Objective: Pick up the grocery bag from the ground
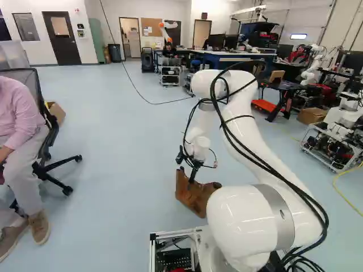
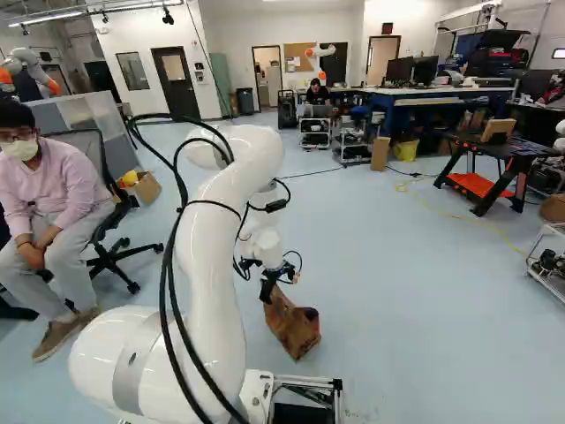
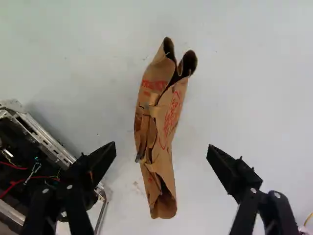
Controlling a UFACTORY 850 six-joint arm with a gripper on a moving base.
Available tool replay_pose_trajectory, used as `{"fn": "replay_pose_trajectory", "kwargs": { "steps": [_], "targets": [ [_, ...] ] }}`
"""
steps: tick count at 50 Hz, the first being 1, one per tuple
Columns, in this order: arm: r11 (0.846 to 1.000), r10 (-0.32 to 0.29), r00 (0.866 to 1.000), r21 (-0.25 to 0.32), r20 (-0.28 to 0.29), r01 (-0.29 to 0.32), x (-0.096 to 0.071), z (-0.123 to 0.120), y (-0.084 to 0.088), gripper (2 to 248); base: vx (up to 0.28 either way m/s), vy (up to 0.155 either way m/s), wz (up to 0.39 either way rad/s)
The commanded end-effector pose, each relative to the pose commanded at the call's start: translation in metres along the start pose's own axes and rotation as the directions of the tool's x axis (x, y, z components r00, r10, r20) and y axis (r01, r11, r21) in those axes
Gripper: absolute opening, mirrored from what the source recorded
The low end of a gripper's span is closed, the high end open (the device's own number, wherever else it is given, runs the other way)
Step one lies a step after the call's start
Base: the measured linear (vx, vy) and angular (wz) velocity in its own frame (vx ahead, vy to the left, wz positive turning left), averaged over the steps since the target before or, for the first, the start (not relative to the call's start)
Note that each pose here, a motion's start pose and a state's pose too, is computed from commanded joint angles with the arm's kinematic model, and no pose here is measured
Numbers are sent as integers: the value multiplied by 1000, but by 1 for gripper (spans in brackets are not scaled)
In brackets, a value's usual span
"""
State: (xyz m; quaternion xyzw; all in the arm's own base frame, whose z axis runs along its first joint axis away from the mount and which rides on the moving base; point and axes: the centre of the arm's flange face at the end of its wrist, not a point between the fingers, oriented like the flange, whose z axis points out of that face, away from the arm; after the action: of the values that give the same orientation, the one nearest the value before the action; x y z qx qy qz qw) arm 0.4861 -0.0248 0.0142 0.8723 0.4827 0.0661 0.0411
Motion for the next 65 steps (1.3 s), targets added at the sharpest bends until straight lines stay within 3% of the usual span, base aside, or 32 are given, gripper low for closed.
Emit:
{"fn": "replay_pose_trajectory", "kwargs": {
  "steps": [39,64,65],
  "targets": [
    [999,-11,1000,42,23,10,-4,109,-7,247,0,0,0],
    [999,-11,1000,44,24,10,-4,116,-8,247,0,0,0],
    [999,-11,1000,44,24,10,-4,116,-8,216,0,0,0]
  ]
}}
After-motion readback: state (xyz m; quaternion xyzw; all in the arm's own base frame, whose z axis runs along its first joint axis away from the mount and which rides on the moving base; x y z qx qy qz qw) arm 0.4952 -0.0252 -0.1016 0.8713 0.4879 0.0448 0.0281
